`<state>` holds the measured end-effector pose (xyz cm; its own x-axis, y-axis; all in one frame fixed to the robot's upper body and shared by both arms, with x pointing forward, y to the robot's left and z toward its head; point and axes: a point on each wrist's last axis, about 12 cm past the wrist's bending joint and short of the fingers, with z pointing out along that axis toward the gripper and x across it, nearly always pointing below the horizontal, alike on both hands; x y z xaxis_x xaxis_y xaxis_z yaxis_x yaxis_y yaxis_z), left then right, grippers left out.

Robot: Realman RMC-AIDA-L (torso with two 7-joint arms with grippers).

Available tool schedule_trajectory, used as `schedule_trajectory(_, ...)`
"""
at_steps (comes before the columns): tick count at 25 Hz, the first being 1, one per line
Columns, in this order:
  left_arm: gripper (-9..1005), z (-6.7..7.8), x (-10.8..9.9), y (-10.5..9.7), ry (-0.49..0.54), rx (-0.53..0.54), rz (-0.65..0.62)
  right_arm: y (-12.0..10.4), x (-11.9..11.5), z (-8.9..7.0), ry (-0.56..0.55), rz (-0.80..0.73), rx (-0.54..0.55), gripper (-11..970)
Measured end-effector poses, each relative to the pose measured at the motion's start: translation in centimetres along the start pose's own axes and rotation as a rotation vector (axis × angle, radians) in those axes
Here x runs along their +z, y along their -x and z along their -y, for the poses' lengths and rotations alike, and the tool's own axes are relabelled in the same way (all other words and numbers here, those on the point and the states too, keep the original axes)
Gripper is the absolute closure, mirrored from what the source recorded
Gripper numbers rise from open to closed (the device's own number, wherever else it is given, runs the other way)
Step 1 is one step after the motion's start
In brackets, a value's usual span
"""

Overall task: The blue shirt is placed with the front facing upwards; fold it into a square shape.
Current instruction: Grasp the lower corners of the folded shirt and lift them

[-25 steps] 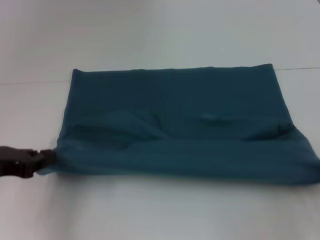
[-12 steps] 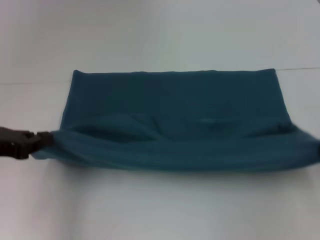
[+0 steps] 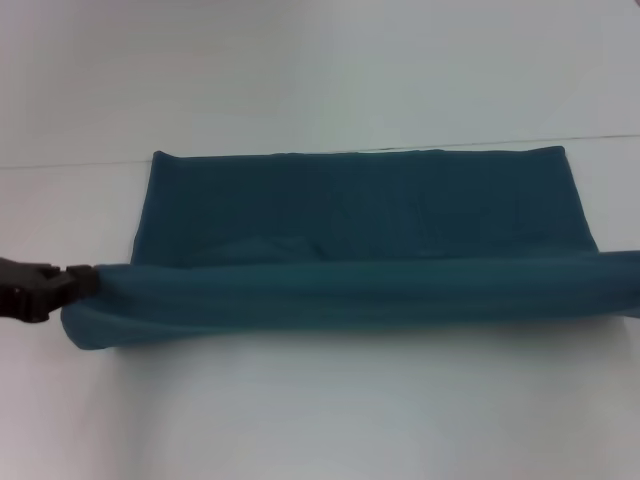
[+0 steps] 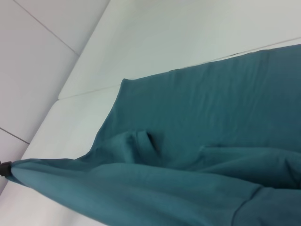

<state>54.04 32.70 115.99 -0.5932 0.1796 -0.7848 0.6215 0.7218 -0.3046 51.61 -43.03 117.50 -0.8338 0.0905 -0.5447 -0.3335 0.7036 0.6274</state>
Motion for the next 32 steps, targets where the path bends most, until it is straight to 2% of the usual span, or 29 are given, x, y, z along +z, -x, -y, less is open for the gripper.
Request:
schedule_trajectory(5,954,0.3,0.0,-1.4,-0.020,-0.015,-0.012,-1.4,1.0,0.3,0.013,-0.015,0.019,880)
schedule_trajectory(17,954,2.0,-1.5,-6.5,-0.099,-0.077,-0.041,-7.2,1.5,1.9,0.060,-0.039,0.105,875)
schedule_trajectory(32,954,3.2,-3.4,-10.4,-0.135,-0.158,-0.072,-10.8,2.6,1.9,0.072,-0.108,0.158,869)
